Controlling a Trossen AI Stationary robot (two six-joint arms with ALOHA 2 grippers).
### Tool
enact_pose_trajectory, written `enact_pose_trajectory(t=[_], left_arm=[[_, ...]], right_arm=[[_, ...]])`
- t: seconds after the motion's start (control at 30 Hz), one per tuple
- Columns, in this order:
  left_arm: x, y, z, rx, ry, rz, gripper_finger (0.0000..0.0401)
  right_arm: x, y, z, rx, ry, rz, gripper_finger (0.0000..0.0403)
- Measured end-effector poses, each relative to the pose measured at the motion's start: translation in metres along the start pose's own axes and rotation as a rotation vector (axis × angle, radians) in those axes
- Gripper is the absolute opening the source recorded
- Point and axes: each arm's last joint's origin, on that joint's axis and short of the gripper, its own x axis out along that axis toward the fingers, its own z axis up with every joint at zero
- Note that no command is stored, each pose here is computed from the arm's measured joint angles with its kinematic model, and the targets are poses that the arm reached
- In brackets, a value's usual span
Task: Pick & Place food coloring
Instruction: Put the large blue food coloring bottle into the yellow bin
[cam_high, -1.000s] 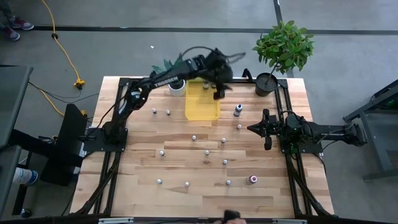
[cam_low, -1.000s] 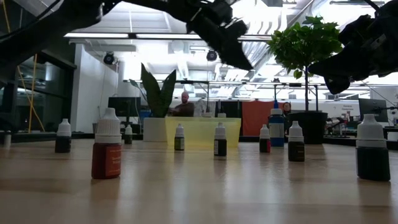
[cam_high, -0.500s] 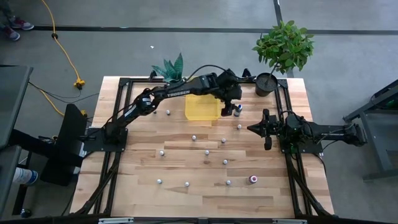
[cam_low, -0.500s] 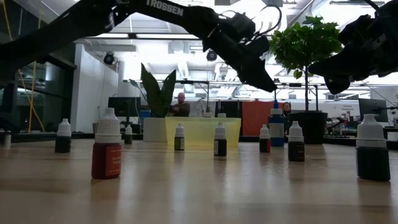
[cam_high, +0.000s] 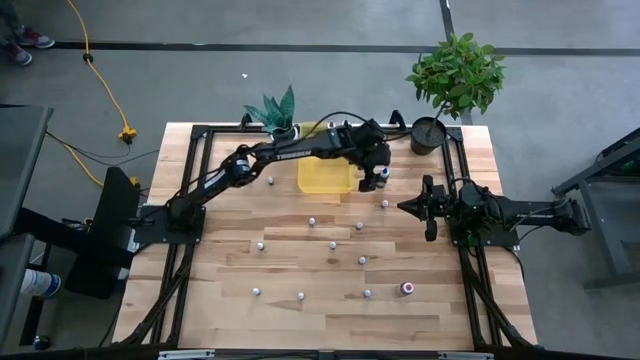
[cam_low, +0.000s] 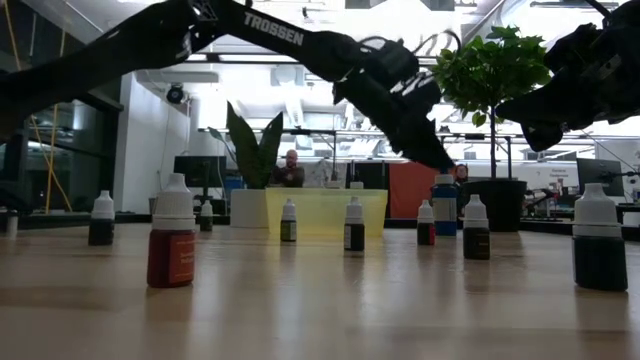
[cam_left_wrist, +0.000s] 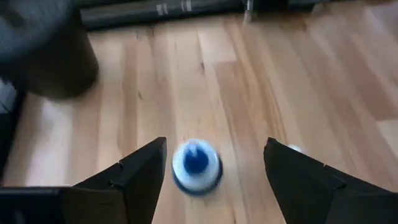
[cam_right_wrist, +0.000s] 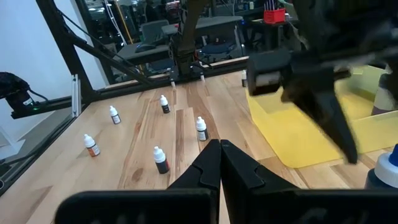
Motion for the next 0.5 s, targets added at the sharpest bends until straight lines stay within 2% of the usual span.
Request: enact_pose_trajectory(t=[0.37,0.5], left_arm=[[0.002,0.0058,-0.0036,-0.007,0.016,0.055,0.026],[0.0058,0.0057,-0.0078,-0.043,0.036,0.06,0.026]], right_arm=[[0.0,0.0,0.0001,0.0,0.0,0.0,0.0],[0.0,0.0,0.0001,0.0,0.0,0.0,0.0]])
